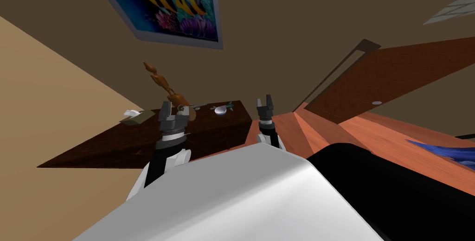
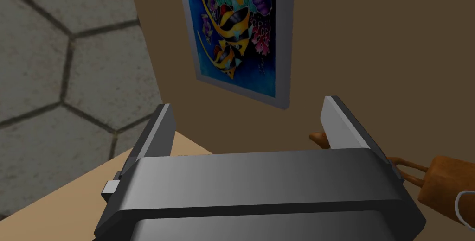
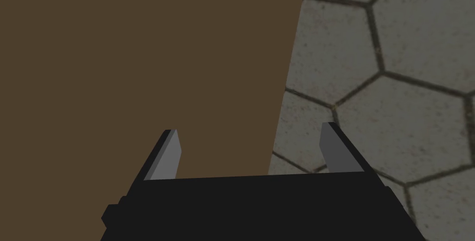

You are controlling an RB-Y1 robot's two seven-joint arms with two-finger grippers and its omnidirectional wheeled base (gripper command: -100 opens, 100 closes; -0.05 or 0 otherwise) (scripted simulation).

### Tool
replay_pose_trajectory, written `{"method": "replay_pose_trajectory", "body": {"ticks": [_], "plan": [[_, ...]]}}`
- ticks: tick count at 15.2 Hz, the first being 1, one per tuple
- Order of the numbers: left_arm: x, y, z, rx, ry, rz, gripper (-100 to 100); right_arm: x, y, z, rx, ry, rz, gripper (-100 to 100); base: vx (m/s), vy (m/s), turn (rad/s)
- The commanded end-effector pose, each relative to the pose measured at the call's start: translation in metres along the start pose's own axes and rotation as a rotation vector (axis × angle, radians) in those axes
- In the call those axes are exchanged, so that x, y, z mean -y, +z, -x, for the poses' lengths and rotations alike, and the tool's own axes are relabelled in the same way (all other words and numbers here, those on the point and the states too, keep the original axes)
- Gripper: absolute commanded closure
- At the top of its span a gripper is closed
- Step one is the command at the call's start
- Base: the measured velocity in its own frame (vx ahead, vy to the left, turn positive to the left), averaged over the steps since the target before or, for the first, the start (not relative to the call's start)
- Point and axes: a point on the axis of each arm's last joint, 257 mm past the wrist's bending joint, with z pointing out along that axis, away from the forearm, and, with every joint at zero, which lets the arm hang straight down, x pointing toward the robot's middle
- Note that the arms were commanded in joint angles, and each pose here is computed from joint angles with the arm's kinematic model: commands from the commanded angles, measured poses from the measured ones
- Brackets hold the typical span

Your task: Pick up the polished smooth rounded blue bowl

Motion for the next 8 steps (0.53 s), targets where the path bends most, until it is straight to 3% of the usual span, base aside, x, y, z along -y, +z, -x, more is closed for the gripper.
{"method": "replay_pose_trajectory", "body": {"ticks": [1, 8], "plan": [[-0.013, 0.002, -0.003, -0.010, 0.001, 0.039, -100, 0.000, 0.000, 0.000, 0.000, 0.000, 0.000, 0, -0.003, -0.002, -0.057], [-0.070, 0.010, -0.008, -0.056, 0.009, 0.192, -100, 0.000, 0.000, 0.000, 0.000, 0.000, 0.000, 0, -0.004, -0.002, -0.062]]}}
